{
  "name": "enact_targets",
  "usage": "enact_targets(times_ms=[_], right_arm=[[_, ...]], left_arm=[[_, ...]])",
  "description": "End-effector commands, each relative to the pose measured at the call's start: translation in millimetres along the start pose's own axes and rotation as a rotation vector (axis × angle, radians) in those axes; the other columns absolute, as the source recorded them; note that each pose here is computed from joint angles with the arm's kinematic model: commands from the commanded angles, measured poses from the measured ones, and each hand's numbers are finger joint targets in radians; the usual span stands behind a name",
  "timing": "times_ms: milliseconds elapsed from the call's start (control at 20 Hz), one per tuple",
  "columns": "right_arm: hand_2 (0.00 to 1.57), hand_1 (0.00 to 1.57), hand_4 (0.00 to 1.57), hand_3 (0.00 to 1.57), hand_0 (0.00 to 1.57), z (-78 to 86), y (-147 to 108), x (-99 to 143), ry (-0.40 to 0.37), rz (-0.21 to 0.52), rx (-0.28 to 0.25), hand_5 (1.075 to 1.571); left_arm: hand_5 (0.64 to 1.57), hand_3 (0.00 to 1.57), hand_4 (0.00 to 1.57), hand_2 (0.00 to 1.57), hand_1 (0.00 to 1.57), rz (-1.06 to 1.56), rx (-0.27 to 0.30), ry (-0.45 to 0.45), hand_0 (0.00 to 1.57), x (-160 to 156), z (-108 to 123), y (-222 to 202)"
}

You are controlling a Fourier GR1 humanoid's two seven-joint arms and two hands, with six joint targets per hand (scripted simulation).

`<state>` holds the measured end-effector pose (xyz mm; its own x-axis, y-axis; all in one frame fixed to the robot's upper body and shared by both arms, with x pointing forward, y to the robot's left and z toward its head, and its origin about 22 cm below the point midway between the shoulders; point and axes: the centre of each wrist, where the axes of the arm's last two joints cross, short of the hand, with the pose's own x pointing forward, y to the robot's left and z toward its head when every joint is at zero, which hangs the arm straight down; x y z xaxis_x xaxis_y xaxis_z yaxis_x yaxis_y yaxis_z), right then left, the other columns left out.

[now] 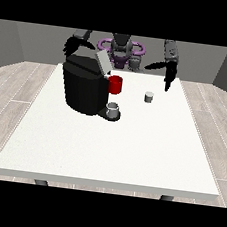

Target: Insert the coffee pod into the coffee machine and close the lid

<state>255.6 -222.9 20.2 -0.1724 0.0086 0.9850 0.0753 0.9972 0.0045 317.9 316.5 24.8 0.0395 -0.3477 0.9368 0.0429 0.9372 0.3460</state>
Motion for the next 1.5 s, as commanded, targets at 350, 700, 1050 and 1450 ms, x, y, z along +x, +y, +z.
enact_targets(times_ms=[350,700,1050,1450], right_arm=[[0.0,0.0,0.35,0.0,0.0,-20.1,17,6,0.032,0.004,0.003,1.571],[0.0,0.0,0.39,0.0,0.0,-31.0,5,-6,0.014,0.035,-0.001,1.571],[0.0,0.0,0.41,0.0,0.0,-25.9,9,-11,0.124,0.053,-0.01,1.571],[0.0,0.0,0.43,0.0,0.0,-34.8,-6,-6,0.104,0.039,0.014,1.571]], left_arm=[[1.571,0.0,0.0,0.0,0.0,-0.122,-0.032,0.132,0.0,-9,-31,-19],[1.571,0.0,0.0,0.5,0.1,-0.228,-0.045,0.065,0.1,-13,-40,-2],[1.571,0.48,0.0,0.74,0.62,-0.35,-0.069,0.178,0.62,-36,-35,-18],[1.571,0.48,0.0,0.75,0.61,-0.515,-0.045,0.162,0.61,-45,-35,-10]])
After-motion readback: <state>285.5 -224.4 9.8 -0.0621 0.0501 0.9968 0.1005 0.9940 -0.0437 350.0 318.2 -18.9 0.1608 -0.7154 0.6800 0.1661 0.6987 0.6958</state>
